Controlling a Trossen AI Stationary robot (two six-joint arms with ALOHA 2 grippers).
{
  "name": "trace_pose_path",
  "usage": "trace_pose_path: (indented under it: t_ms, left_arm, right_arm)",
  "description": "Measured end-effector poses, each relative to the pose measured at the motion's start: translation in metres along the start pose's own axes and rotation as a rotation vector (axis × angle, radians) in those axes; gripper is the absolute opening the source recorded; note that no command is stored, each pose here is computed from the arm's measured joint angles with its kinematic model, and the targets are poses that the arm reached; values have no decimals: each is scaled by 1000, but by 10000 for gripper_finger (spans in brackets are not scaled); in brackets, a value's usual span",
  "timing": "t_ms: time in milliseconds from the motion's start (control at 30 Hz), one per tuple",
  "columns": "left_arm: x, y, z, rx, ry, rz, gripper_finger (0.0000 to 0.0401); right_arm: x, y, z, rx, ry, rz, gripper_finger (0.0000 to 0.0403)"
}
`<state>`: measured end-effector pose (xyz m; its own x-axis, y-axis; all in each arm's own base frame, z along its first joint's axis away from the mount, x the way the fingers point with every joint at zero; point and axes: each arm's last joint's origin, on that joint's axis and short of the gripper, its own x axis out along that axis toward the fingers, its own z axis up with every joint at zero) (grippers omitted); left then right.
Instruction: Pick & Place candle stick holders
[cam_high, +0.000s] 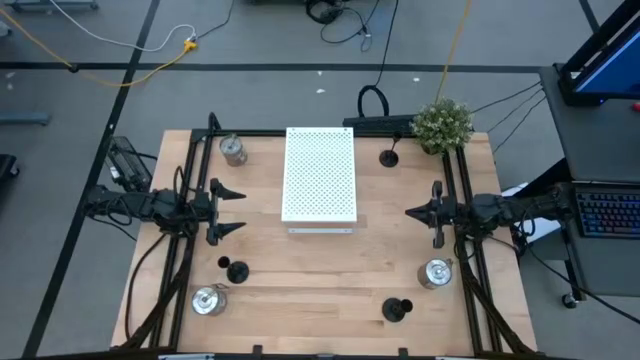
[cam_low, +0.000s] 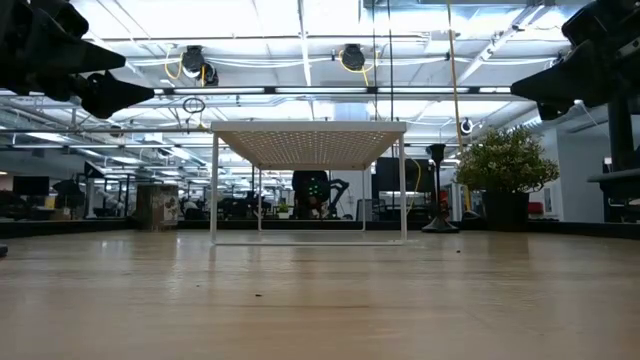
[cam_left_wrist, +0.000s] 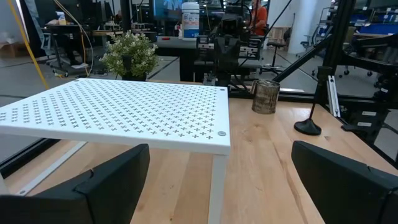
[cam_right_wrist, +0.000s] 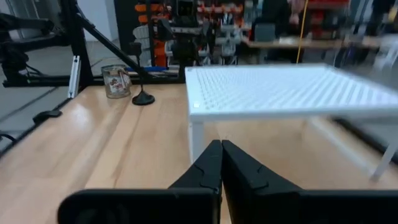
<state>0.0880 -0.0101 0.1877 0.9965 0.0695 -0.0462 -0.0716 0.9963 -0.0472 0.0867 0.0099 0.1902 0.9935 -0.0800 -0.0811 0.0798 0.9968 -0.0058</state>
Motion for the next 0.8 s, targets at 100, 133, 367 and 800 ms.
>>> trace_pose_path:
  t_ms: [100,133,367,800]
  left_arm:
    - [0,0,0,0,0,0,397]
    - [0,0,0,0,0,0,397]
    - [0,0,0,0,0,0,397]
    - [0,0,0,0,0,0,397]
  right_arm:
    - [0,0,1,-83,-6,1,0]
    - [0,0,0,-95,-5,1,0]
    - [0,0,0,-109,-4,2,0]
    - [0,0,0,-110,-2,2,0]
